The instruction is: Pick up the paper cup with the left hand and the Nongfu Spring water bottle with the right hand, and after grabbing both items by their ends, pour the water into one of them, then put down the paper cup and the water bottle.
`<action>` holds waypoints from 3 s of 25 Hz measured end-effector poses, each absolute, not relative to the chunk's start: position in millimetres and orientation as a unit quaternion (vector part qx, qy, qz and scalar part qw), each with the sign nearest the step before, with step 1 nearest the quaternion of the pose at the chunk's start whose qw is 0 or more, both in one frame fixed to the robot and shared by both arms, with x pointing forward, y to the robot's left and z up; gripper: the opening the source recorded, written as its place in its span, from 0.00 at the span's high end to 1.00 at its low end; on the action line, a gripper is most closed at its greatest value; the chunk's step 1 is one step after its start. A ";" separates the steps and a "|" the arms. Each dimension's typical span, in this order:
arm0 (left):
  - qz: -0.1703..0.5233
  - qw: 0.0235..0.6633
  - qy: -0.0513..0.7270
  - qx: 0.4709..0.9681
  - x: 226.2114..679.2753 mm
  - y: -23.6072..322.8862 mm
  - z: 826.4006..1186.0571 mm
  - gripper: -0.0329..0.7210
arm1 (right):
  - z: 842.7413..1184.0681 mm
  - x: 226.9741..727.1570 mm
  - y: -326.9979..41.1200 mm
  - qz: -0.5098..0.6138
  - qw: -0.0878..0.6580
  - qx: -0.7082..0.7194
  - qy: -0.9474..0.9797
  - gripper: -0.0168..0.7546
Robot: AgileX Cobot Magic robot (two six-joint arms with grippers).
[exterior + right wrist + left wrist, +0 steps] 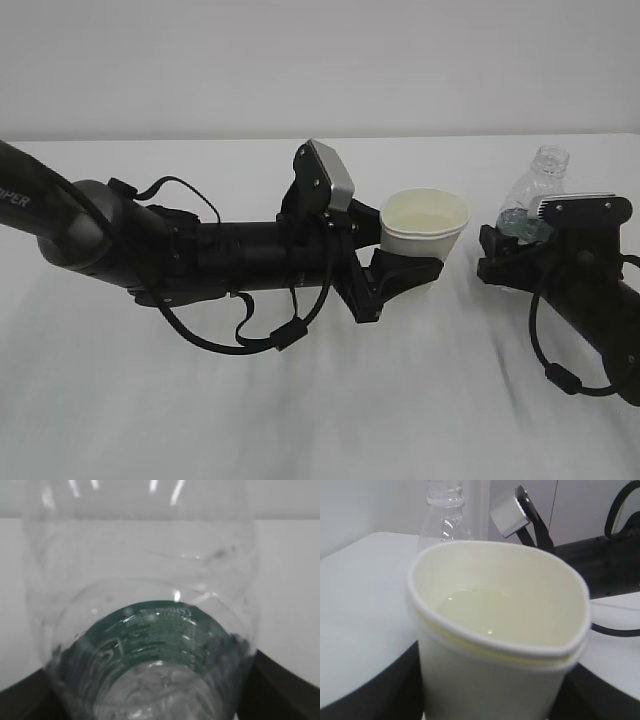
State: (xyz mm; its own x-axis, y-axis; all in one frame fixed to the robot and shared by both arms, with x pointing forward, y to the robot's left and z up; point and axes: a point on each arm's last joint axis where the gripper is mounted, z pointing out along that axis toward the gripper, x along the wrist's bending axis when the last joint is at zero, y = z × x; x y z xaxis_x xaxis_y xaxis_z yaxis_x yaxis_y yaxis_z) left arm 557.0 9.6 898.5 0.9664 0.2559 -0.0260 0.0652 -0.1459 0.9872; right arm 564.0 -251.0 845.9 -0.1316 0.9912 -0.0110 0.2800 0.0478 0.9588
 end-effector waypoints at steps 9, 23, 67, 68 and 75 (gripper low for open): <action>0.074 0.645 0.107 0.753 557.0 9.6 898.5 0.34 | 846.3 563.9 -249.1 0.453 0.394 0.517 0.610 0.19; 0.074 0.645 0.106 0.753 557.0 9.6 898.6 0.34 | 857.6 542.4 -252.3 0.449 0.391 0.520 0.613 0.19; 0.148 0.627 0.172 0.745 610.0 83.4 906.7 0.34 | 914.0 456.8 -263.0 0.473 0.403 0.497 0.606 0.21; 0.150 0.626 0.172 0.746 611.2 86.1 906.4 0.34 | 914.0 456.8 -263.0 0.473 0.403 0.497 0.606 0.21; 0.148 0.629 0.195 0.738 611.6 110.5 899.5 0.34 | 914.0 456.8 -263.0 0.473 0.403 0.497 0.606 0.21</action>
State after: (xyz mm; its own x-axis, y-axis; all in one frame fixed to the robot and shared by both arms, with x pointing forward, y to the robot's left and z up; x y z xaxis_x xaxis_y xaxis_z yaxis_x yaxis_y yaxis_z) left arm 611.6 110.5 899.5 0.8804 0.4734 -0.0262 0.1011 -0.1334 0.9859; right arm 456.8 -263.0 914.0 -0.1811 0.9833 -0.0187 0.2197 0.0590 0.9738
